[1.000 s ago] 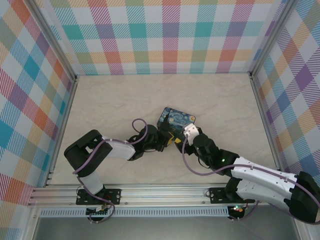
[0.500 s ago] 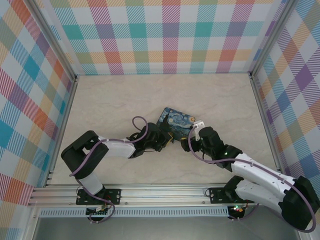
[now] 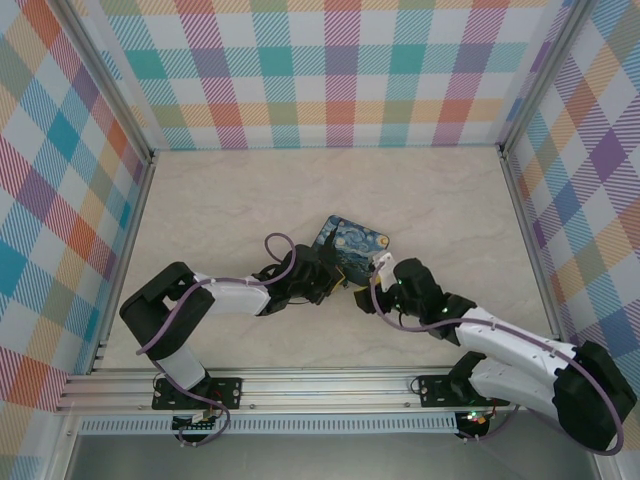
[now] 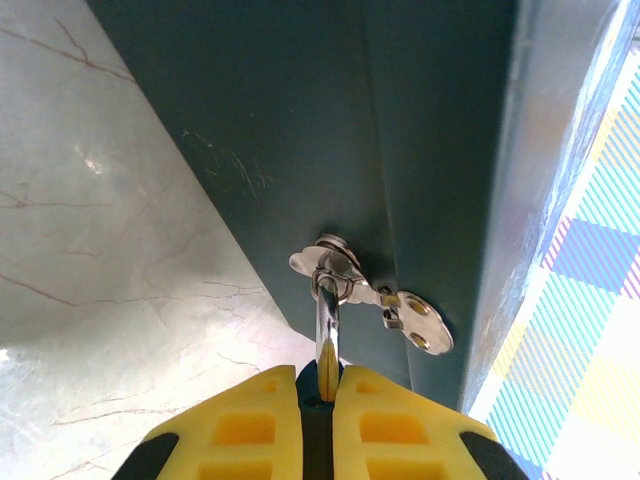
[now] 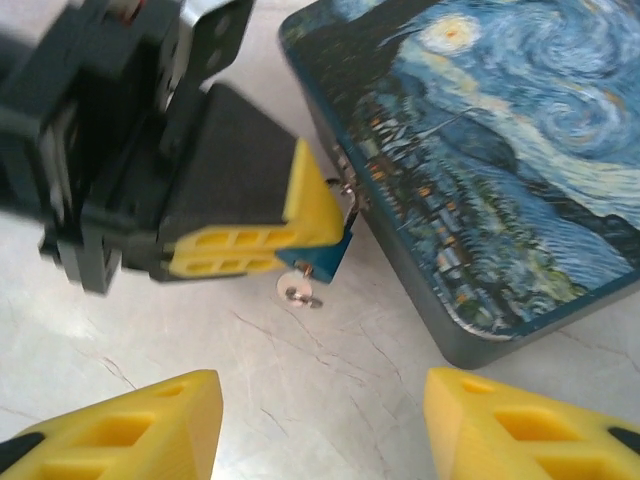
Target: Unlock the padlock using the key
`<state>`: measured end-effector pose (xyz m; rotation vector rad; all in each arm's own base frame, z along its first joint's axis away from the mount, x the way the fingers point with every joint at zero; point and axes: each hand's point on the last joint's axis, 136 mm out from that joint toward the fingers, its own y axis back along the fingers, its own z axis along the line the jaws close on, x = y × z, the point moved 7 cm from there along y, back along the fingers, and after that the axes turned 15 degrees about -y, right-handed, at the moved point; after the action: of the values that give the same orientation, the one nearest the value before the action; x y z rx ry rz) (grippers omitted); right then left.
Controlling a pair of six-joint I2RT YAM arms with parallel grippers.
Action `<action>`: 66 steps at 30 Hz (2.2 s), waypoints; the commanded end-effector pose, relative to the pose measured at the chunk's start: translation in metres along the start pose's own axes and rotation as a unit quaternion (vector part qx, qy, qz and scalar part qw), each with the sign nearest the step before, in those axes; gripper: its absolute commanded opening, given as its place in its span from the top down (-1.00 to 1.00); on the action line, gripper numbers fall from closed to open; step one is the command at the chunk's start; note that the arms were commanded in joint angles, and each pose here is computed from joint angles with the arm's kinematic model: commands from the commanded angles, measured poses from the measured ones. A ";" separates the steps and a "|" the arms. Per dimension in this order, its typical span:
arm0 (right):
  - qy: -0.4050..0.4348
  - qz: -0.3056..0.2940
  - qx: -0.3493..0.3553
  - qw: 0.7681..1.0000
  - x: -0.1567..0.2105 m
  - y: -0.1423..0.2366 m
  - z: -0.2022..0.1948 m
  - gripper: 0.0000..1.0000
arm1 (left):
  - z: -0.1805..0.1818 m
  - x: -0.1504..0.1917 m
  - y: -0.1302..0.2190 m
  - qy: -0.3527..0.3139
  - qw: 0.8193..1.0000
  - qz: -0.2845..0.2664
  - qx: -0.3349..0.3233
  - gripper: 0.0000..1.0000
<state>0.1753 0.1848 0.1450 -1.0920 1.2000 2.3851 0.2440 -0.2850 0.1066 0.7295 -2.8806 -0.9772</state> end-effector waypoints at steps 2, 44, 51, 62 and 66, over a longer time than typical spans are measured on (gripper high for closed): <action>0.146 -0.071 0.001 0.987 -0.004 0.001 0.011 -0.06 | -0.015 0.000 -0.001 0.017 0.999 0.005 0.032 1.00; 0.209 -0.067 0.108 0.970 0.003 -0.054 0.011 1.00 | -0.015 0.002 0.003 0.024 0.999 0.008 0.046 0.84; 0.178 -0.049 0.122 0.975 0.012 -0.055 0.002 1.00 | -0.011 0.000 0.024 0.012 0.999 -0.015 0.029 0.22; 0.077 -0.052 0.087 0.992 0.011 -0.048 -0.008 1.00 | -0.001 -0.023 0.086 0.001 0.997 -0.078 -0.001 -0.26; -0.006 -0.044 0.052 0.998 0.014 -0.042 -0.013 1.00 | -0.005 -0.041 0.111 -0.013 0.994 -0.107 -0.003 -0.29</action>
<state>0.2013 0.2038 0.1088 -1.2503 1.3262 2.0995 0.2350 -0.2104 0.1784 1.0200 -2.8816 -0.8993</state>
